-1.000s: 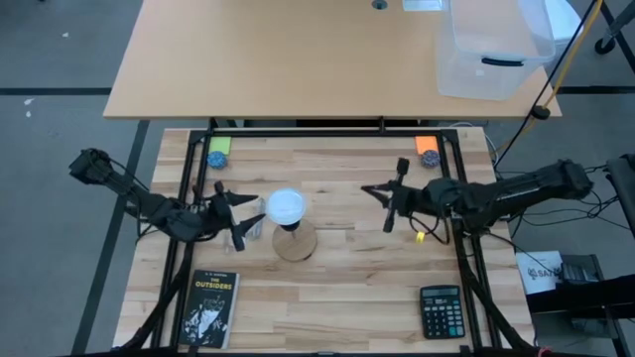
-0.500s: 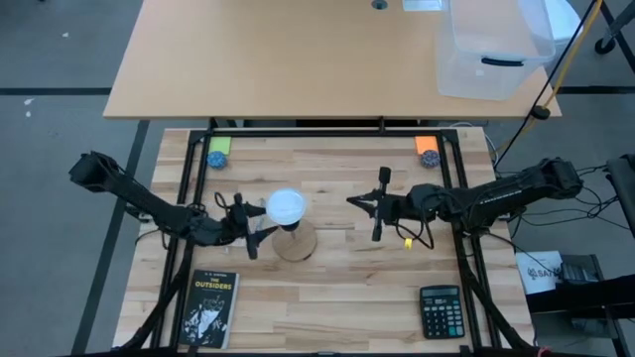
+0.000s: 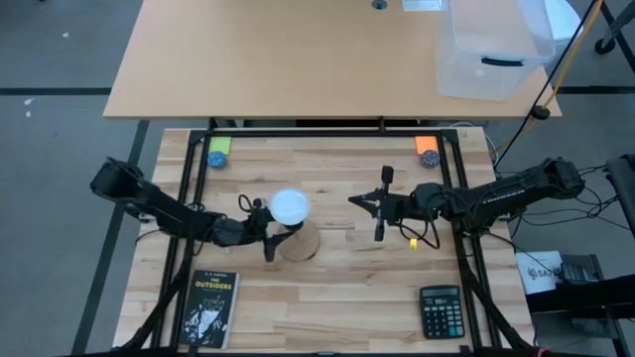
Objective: Screw lightbulb
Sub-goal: Insert the lightbulb on the lamp
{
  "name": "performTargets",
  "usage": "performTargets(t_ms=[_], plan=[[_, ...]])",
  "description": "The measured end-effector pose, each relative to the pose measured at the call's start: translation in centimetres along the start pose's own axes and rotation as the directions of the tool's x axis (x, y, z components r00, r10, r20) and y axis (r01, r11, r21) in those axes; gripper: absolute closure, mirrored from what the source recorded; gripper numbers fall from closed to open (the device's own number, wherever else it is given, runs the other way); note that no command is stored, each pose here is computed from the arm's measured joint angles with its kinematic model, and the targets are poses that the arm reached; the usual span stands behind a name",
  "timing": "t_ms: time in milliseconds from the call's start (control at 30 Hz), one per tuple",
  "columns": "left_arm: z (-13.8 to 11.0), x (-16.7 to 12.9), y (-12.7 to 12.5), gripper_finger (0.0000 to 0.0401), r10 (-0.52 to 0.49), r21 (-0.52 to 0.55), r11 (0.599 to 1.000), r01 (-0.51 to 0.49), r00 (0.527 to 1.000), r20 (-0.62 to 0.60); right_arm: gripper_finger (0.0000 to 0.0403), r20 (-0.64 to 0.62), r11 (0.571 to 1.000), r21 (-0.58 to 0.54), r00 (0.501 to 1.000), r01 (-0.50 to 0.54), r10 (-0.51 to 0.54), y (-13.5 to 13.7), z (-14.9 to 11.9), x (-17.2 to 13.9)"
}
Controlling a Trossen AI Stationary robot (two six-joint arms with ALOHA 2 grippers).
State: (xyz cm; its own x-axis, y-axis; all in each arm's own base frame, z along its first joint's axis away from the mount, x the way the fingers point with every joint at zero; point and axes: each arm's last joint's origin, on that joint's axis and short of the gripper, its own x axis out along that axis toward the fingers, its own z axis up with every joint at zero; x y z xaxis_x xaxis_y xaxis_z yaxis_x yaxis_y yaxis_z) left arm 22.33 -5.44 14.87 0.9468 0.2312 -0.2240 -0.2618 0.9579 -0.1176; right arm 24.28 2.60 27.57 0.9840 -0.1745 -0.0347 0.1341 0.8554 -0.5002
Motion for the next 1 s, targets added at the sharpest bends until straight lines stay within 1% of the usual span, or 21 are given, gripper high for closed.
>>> performTargets(t_ms=[133,433,533,633,733,1000], plan=[[-0.7,0.5,-0.2,0.0138,-0.019,-0.001,1.0,0.019,1.0,-0.004,0.0403,-0.014,1.0,-0.001,1.0,0.019,-0.019,0.0,-0.1,0.0],[-2.1,1.8,-0.4,0.0138,-0.033,-0.013,0.999,0.034,0.998,0.058,0.0403,-0.019,1.0,0.0,1.0,0.017,-0.017,0.0,-0.1,0.0],[-2.6,2.3,-0.2,0.015,-0.023,-0.02,1.0,0.025,0.997,0.076,0.0403,-0.019,1.0,0.0,1.0,0.017,-0.017,0.0,-0.1,0.0],[-2.9,2.7,0.1,0.0178,-0.009,-0.024,1.0,0.012,0.995,0.095,0.0403,-0.019,1.0,0.0,1.0,0.017,-0.017,0.0,-0.1,0.0],[-3.0,2.8,0.1,0.0215,-0.006,-0.009,1.0,0.007,0.993,0.115,0.0403,-0.022,1.0,-0.001,1.0,0.016,-0.016,0.0,-0.1,0.0],[-2.6,3.2,0.8,0.0344,0.026,0.016,0.999,-0.028,0.991,0.13,0.0403,-0.024,1.0,-0.001,1.0,0.015,-0.015,0.0,-0.1,0.0]])
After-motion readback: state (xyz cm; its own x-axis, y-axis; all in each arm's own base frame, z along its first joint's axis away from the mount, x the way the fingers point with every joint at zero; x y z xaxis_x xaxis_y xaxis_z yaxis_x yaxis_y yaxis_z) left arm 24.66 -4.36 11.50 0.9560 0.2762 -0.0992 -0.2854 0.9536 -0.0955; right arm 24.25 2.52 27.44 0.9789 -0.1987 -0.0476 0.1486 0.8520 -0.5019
